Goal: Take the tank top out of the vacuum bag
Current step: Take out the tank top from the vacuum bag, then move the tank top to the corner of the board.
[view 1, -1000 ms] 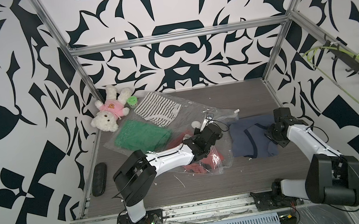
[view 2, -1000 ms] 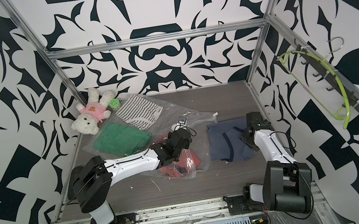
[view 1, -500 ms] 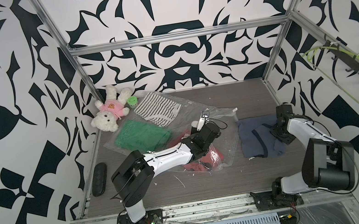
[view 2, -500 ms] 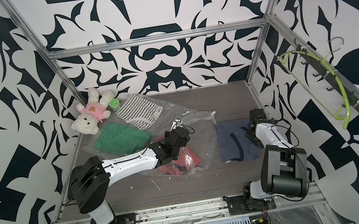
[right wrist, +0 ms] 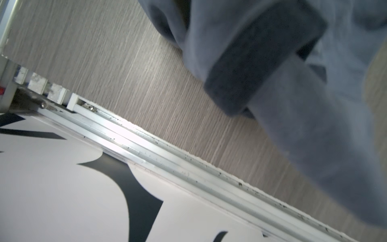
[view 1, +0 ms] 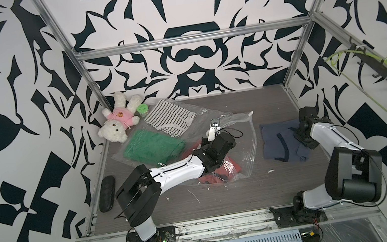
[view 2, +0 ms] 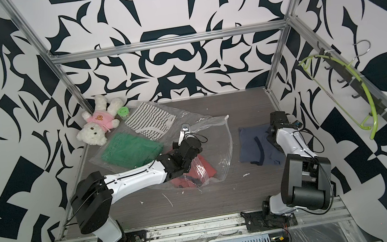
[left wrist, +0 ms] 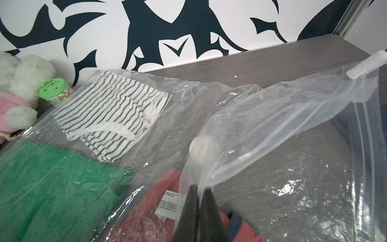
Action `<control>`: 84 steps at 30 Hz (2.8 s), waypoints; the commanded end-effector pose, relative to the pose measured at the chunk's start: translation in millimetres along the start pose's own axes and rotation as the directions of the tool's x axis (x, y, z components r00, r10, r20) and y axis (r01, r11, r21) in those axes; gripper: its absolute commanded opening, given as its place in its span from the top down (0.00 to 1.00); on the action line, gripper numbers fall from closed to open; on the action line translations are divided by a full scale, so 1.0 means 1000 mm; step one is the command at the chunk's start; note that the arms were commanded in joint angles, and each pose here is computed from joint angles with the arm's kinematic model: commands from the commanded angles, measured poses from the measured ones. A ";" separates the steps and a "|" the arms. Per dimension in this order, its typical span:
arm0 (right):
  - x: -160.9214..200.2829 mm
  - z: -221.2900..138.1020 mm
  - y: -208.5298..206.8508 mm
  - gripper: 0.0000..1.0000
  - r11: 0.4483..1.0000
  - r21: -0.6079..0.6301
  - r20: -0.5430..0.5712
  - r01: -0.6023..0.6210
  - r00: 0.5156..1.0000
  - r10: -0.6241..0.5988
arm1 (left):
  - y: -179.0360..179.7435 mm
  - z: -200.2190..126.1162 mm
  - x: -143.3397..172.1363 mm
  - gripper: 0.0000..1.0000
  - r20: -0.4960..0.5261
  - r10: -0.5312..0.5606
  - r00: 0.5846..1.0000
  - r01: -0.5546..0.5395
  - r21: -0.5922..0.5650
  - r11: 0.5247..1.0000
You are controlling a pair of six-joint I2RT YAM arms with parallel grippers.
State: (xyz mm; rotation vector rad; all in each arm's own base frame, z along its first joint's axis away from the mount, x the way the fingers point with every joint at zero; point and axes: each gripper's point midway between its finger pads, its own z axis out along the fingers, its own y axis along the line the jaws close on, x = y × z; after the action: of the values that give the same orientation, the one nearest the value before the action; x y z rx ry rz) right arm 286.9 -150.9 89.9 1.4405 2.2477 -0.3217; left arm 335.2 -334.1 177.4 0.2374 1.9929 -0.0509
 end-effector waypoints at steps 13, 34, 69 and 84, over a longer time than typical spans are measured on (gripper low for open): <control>-0.003 -0.064 0.041 0.32 0.947 -0.319 -0.037 0.038 0.998 -0.052 | 0.003 -0.003 -0.004 1.00 0.001 -0.008 1.000 0.008 0.012 1.000; 0.049 0.026 0.044 0.21 0.986 -0.108 -0.199 0.128 0.969 -0.147 | 0.011 -0.009 -0.010 1.00 0.012 0.022 1.000 -0.022 0.011 1.000; 0.040 0.082 0.218 0.28 0.767 -0.342 -0.217 0.543 0.748 -0.627 | 0.027 -0.016 -0.009 0.99 0.007 0.012 1.000 -0.012 -0.040 0.999; -0.001 0.093 0.248 0.30 0.842 -0.339 -0.221 0.420 0.835 -0.505 | 0.025 -0.014 -0.006 0.99 -0.009 0.013 1.000 -0.013 -0.046 0.999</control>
State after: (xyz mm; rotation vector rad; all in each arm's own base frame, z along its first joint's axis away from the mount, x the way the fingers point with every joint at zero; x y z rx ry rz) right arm 534.8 -81.8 32.9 0.7402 2.7373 0.0344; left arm 328.0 -314.3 183.4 0.2462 2.0055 -0.0146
